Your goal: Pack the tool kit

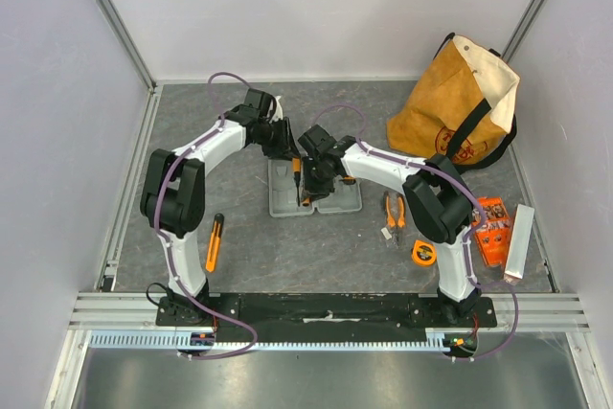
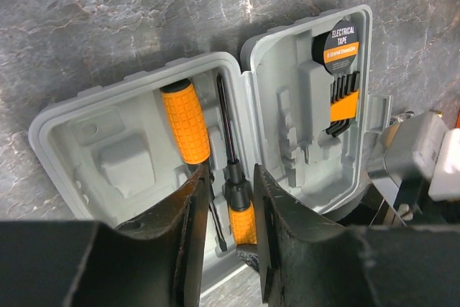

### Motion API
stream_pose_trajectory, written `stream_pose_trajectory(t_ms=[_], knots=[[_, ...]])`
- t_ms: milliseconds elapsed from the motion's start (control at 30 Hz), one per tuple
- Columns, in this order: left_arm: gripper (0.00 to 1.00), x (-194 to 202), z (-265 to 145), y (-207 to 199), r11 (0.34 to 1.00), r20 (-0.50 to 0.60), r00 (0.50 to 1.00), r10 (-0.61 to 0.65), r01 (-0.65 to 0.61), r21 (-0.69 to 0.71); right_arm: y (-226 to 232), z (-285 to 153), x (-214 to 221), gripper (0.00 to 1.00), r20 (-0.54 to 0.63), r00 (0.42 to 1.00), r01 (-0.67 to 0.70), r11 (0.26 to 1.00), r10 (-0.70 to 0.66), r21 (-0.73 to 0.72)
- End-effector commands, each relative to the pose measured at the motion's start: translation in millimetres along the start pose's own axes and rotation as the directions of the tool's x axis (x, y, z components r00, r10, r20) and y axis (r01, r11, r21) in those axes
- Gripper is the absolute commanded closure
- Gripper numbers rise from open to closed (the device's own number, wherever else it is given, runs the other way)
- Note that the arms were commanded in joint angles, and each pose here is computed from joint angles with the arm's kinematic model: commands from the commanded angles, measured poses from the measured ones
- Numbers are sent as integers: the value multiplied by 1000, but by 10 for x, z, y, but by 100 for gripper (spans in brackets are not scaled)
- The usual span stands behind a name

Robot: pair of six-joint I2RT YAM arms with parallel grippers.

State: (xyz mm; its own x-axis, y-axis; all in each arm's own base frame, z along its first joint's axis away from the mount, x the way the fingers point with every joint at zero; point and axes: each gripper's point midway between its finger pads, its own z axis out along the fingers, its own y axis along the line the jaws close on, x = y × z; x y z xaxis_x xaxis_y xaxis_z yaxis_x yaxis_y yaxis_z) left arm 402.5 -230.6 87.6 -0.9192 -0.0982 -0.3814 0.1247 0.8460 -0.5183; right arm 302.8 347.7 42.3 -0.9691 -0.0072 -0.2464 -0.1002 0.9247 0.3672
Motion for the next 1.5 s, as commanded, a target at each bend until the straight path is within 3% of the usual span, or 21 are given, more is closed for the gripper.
stream_pose_trajectory(t_ms=[0, 167, 333, 567, 767, 867, 1067, 1467], knots=[[64, -115, 38, -144, 1000, 15, 1000, 3, -3, 17, -16, -65, -72, 71, 24, 1000, -13, 999, 12, 43], [64, -125, 57, -107, 1000, 17, 1000, 5, -5, -5, -14, -221, -180, 52, 79, 997, -8, 998, 3, 62], [63, -116, 84, -101, 1000, 9, 1000, -1, 1, -4, -61, -350, -244, 49, 123, 992, 1, 996, -12, 90], [64, -126, 106, -161, 1000, 2, 1000, 3, -3, 18, -70, -570, -403, 66, 224, 973, 32, 992, -59, 121], [65, -85, 233, -192, 1000, -19, 1000, -3, 4, 24, -128, -524, -448, 79, 272, 945, 137, 974, -184, 181], [73, -106, 289, -206, 1000, -17, 1000, 5, -5, 28, -151, -431, -404, 85, 273, 943, 147, 973, -193, 180], [77, -147, 411, -171, 1000, -12, 1000, 18, -18, 2, -175, -328, -331, 87, 277, 940, 155, 973, -198, 168], [78, -38, 567, -78, 998, -60, 998, 24, -27, -49, -164, -304, -364, 82, 301, 933, 156, 975, -198, 159]])
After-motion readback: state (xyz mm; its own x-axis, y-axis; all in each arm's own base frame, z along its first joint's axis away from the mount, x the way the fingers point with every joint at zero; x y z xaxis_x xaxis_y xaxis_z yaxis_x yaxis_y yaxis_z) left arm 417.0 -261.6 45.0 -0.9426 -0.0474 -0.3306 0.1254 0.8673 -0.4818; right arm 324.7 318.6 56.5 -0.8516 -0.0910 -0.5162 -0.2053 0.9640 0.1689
